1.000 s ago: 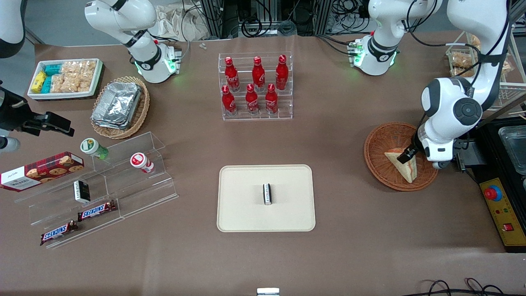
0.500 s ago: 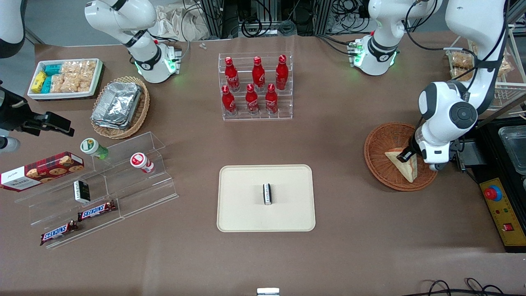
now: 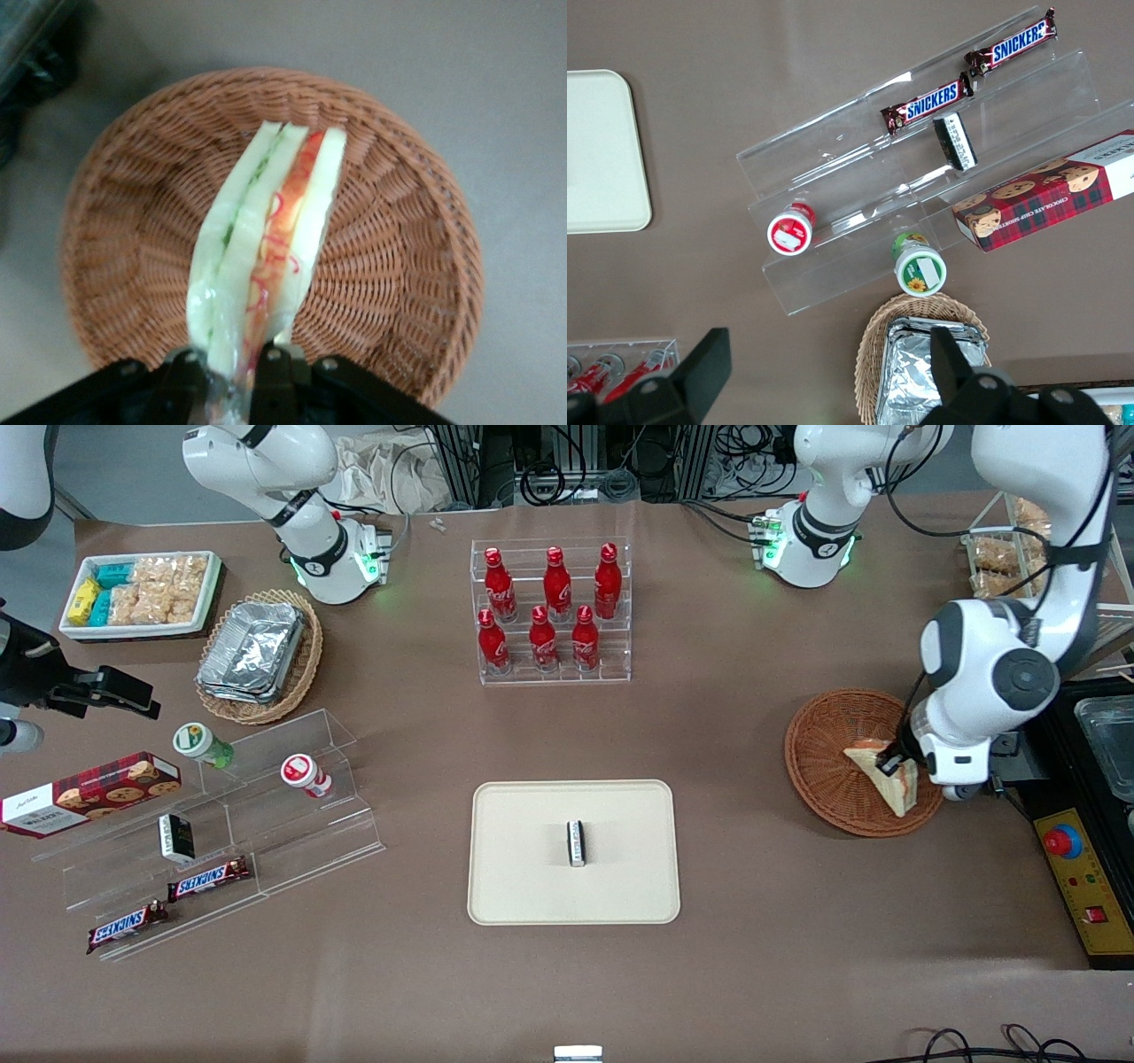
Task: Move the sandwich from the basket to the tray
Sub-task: 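Lift the sandwich with the left gripper and carry it toward the cream tray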
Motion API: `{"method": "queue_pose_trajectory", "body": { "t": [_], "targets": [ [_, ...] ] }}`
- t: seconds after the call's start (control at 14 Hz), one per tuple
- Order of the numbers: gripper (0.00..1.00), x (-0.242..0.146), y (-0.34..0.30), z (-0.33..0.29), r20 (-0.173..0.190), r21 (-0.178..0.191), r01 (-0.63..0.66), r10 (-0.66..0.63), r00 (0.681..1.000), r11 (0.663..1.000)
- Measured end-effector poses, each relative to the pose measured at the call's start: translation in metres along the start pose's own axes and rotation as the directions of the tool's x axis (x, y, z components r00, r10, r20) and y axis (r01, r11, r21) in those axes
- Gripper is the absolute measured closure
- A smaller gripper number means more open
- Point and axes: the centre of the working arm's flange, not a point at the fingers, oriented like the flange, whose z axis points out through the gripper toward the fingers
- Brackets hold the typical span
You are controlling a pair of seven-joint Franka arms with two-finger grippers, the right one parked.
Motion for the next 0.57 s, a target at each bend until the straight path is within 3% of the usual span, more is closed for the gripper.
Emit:
{"method": "queue_pose_trajectory", "body": {
  "t": [0.21, 0.57],
  "targets": [
    [0.83, 0.016, 0.007, -0.100, 0.028, 0.044, -0.039, 0.038, 0.999, 0.998],
    [0.83, 0.014, 0.017, -0.207, 0.006, 0.023, -0.166, 0.166, 0.986, 0.986]
  ]
}}
